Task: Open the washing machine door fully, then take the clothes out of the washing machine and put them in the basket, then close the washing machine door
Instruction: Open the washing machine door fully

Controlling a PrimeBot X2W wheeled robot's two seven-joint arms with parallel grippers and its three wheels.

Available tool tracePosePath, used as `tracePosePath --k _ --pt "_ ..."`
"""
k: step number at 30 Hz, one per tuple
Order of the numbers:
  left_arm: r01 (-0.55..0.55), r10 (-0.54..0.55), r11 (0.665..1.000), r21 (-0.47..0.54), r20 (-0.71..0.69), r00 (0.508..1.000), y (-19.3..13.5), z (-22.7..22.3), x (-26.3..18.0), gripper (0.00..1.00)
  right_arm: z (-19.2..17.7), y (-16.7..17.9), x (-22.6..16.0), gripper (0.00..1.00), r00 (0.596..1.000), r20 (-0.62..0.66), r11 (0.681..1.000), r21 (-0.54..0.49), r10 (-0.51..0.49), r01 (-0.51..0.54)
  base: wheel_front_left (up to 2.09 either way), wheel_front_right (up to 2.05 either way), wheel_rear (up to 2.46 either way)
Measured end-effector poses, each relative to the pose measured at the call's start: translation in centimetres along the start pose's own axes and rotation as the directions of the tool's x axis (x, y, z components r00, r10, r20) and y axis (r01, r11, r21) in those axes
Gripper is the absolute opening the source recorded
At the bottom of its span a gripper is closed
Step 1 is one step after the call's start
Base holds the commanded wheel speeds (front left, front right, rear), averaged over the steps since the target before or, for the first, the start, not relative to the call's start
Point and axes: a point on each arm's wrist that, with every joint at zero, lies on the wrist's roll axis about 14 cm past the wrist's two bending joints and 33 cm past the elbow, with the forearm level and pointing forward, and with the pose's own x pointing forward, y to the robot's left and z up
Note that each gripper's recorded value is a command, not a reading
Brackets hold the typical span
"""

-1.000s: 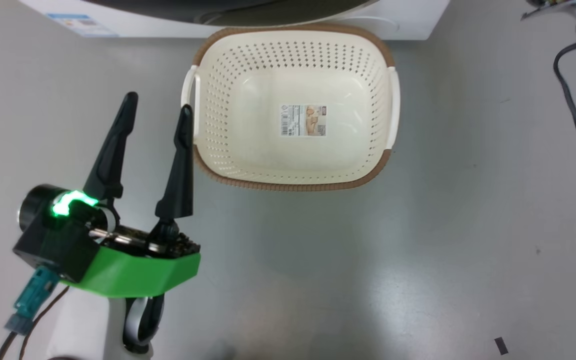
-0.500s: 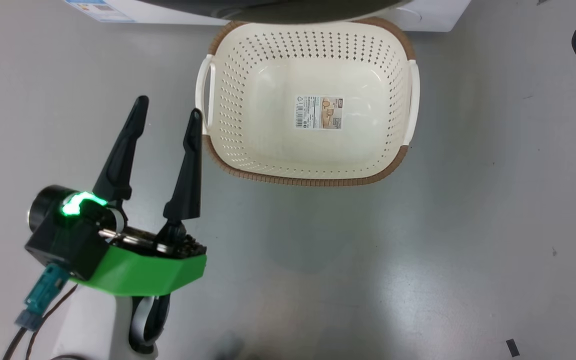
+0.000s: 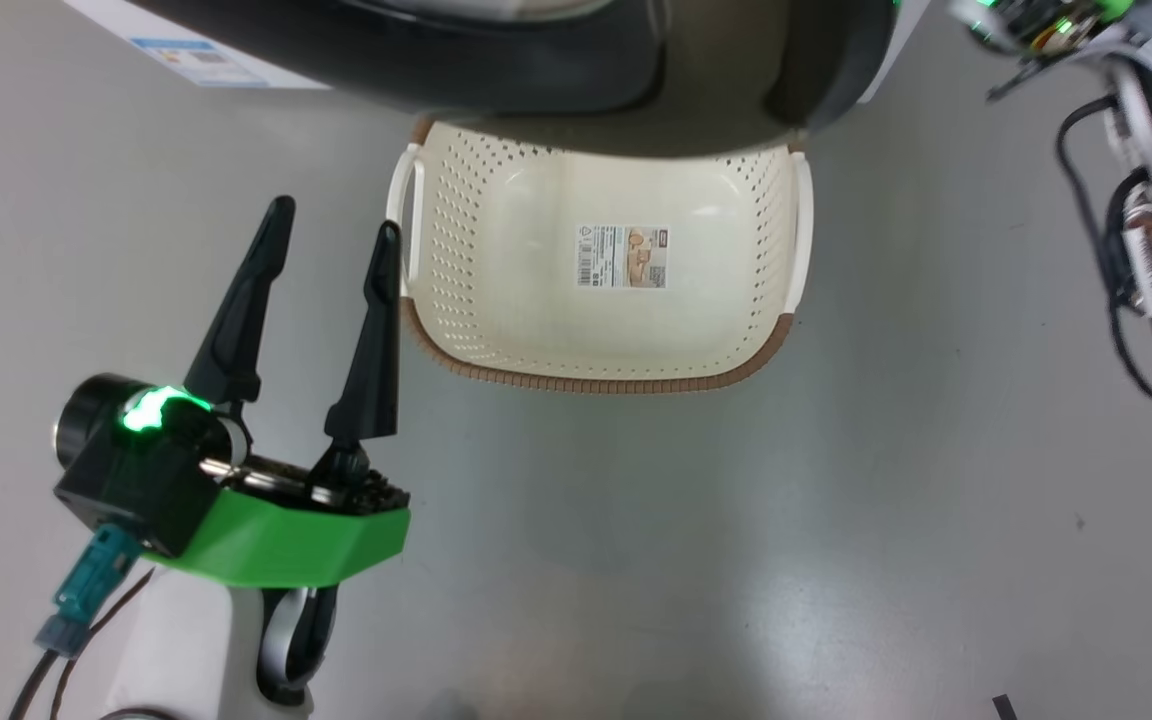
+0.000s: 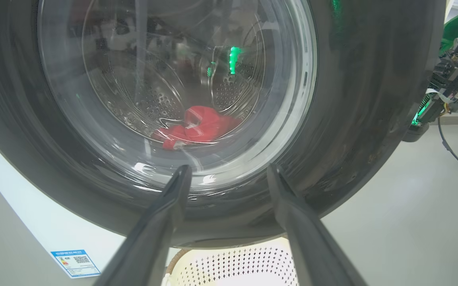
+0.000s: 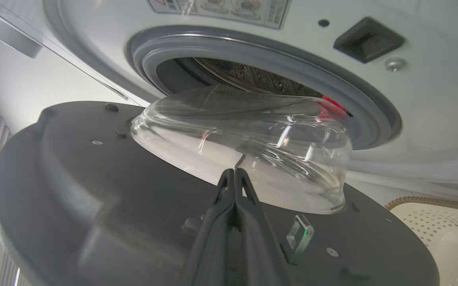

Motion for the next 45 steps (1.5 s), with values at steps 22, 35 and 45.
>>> tracePosePath --k 22,35,45 --pt "0.001 -0.001 1.0 -0.023 0.029 1.0 -0.3 0.9 0.4 1.0 0.4 -2.2 -2.2 1.0 0.976 0.168 0.987 -0.05 -0.14 0.15 0.0 0.0 0.0" --pt "0.002 0.0 0.997 -0.077 0.023 1.0 -0.9 -0.1 1.4 1.0 2.5 -4.9 -8.6 1.0 0.837 0.512 0.773 -0.446 -0.193 0.451 0.0 0.0 0.0" --pt "0.025 -0.02 0.995 -0.1 0.048 0.999 -2.0 0.7 1.8 1.0 4.4 -6.3 -16.3 1.0 0.68 0.7 0.502 -0.517 -0.219 0.693 0.0 0.0 0.0"
